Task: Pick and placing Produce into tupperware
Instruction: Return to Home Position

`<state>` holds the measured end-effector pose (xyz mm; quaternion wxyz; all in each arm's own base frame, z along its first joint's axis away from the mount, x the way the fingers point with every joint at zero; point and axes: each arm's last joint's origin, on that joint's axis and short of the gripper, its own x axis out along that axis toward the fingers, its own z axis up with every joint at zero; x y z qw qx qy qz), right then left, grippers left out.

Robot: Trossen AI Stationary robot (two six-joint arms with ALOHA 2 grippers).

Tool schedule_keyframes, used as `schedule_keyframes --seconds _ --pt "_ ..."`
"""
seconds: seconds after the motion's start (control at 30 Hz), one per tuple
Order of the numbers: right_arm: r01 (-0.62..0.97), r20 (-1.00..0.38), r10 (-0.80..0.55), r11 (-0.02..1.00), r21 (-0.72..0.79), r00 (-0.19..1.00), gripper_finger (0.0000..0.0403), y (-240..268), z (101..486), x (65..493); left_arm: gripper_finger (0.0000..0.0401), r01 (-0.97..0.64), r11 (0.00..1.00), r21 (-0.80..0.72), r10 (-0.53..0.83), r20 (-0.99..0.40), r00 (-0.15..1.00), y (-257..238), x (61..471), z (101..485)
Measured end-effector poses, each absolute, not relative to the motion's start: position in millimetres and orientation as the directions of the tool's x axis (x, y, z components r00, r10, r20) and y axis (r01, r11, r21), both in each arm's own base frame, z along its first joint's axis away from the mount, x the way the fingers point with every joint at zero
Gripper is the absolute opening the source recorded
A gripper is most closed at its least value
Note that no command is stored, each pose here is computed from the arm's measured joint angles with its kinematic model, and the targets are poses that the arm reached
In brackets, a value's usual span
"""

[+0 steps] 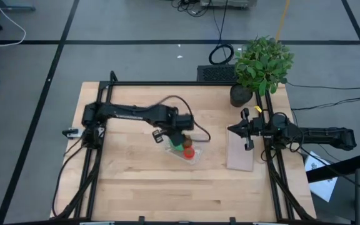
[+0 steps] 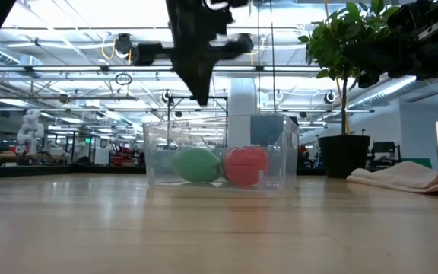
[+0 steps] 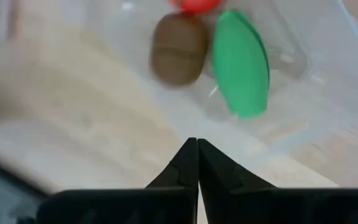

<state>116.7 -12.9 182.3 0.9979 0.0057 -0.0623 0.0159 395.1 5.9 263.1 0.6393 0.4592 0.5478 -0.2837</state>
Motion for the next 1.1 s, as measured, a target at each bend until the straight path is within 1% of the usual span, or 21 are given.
schedule_keyframes --seconds 0.1,0.2,0.3,0.5,0.63,0.77,0.93,1.0,1.1 --pt "-0.033 0.121 0.031 0.999 0.010 0.992 0.0000 -13 182 117 0.0002 0.793 0.509 0.335 0.142 -0.941 0.306 17 380 292" --pt "-0.032 0.119 0.030 0.999 0.010 0.992 0.0000 -13 182 117 0.0009 0.712 0.606 0.355 0.107 -0.923 0.370 30 361 322" --pt "-0.032 0.118 0.031 0.999 0.010 0.993 0.0000 -13 182 117 0.0013 0.605 0.697 0.385 0.112 -0.892 0.438 44 339 349" --pt "-0.032 0.121 0.031 0.999 0.009 0.992 0.0000 -13 182 117 0.0003 0.414 0.841 0.349 0.047 -0.809 0.586 68 299 392" --pt "-0.032 0.120 0.031 0.999 0.010 0.992 0.0000 -13 182 117 0.0001 0.315 0.888 0.334 0.065 -0.770 0.634 83 281 406" --pt "-0.032 0.117 0.031 0.999 0.011 0.993 0.0000 -13 182 118 0.0001 0.300 0.919 0.254 -0.018 -0.736 0.677 95 272 411" --pt "-0.032 0.117 0.031 0.999 0.011 0.993 0.0000 -13 182 117 0.0000 0.210 0.945 0.249 0.049 -0.747 0.664 103 268 410" --pt "-0.032 0.117 0.030 0.999 0.011 0.993 0.0000 -13 182 117 0.0000 0.200 0.948 0.249 0.054 -0.741 0.669 103 264 413" --pt "-0.033 0.117 0.031 0.999 0.011 0.993 0.0000 -13 182 117 0.0000 0.217 0.941 0.258 0.025 -0.696 0.717 93 254 426"
